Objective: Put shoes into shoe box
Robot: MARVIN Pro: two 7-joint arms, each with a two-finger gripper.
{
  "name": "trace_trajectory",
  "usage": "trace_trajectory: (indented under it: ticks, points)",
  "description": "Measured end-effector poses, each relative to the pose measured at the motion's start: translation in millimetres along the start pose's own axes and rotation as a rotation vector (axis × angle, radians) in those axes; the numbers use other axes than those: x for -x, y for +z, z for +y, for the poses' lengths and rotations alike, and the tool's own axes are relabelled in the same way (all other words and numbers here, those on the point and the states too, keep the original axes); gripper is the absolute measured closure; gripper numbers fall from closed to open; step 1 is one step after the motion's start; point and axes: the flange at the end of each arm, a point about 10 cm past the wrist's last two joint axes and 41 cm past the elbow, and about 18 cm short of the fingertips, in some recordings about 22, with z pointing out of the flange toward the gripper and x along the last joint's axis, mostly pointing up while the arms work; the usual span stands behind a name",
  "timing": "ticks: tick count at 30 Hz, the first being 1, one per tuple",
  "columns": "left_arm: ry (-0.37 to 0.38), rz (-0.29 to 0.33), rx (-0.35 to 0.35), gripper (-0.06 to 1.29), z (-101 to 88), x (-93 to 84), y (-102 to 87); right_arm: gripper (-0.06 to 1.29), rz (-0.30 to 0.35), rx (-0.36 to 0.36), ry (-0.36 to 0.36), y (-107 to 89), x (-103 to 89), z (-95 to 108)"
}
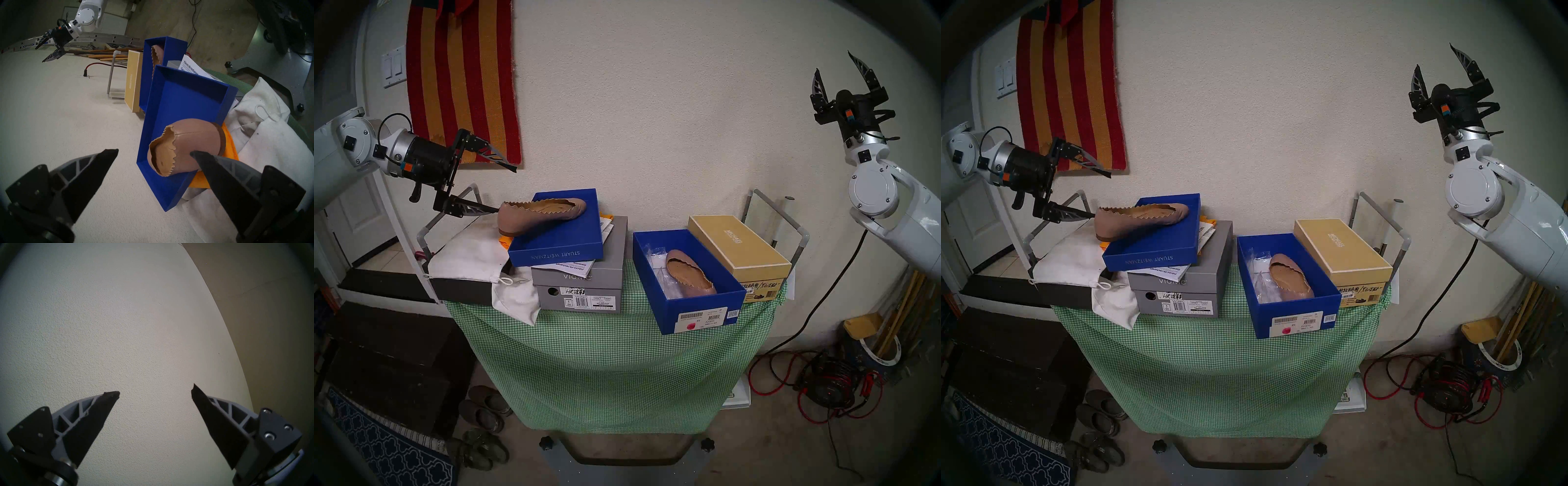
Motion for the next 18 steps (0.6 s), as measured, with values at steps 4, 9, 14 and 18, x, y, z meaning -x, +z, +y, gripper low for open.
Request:
trace_trajectory:
  ticks: [4,9,14,18]
  points:
    - [0.001,0.000,0.010,-0.04,3.5,-1.5,0.4,0.03,-0.002,0.001,-0.001,0.0,0.0,0.0]
    - [0.004,0.003,0.023,-0.04,7.1,-4.2,1.5,0.03,-0.004,0.002,-0.002,-0.1,0.0,0.0]
    - [0.010,0.006,0.032,-0.04,8.3,-6.9,2.5,0.03,-0.005,0.003,-0.002,-0.2,-0.1,0.0]
    - [0.017,0.009,0.037,-0.04,7.7,-9.6,3.1,0.03,-0.007,0.004,-0.003,-0.2,-0.3,-0.1]
